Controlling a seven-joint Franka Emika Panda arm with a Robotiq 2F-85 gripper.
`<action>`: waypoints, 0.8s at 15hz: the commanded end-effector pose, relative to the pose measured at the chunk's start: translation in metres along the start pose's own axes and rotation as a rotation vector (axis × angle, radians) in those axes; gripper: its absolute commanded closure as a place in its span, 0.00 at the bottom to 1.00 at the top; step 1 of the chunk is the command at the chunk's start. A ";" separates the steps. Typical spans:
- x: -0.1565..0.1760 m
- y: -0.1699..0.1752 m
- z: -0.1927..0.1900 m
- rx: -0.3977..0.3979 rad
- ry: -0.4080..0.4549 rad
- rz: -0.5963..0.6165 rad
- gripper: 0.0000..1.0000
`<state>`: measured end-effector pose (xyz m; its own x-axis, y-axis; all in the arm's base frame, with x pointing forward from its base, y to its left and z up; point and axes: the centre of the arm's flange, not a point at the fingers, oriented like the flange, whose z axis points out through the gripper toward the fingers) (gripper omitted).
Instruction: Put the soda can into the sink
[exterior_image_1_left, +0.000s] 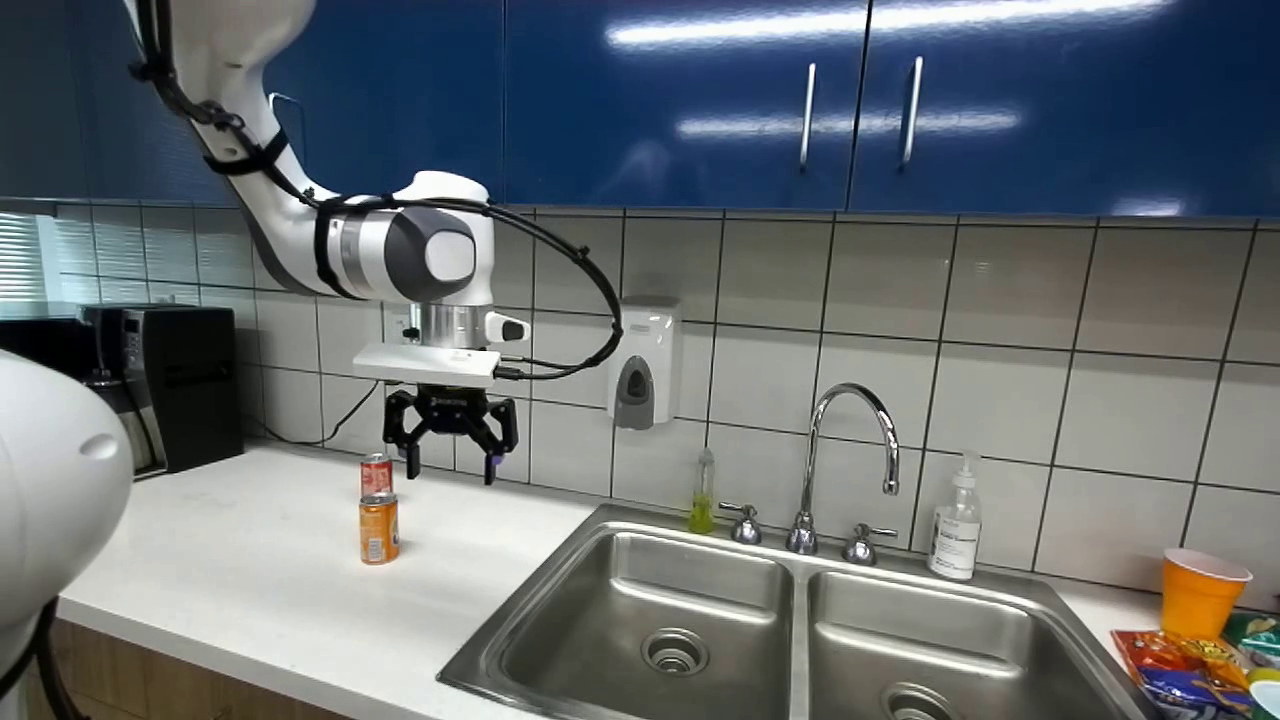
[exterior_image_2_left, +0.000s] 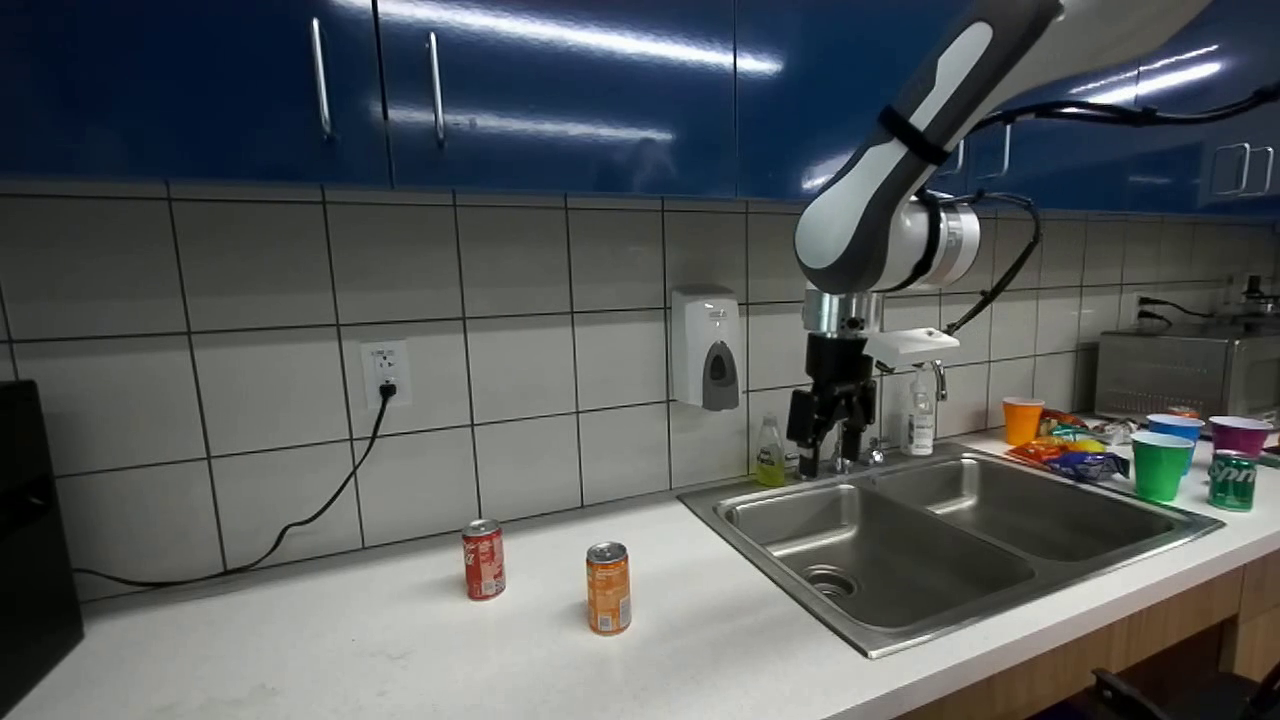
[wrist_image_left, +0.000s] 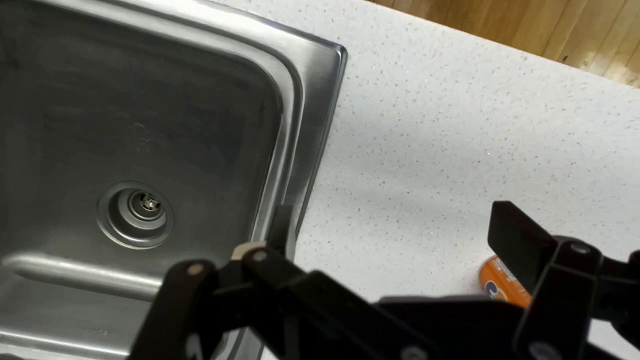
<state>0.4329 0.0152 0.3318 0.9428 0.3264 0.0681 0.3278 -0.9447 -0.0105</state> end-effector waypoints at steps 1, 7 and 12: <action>0.032 -0.017 0.011 0.010 0.021 -0.027 0.00; 0.064 -0.047 0.027 0.014 0.025 -0.084 0.00; 0.087 -0.070 0.038 0.019 0.022 -0.128 0.00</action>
<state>0.4780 0.0915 0.3045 0.8952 0.4384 0.0802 0.4409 -0.8974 -0.0159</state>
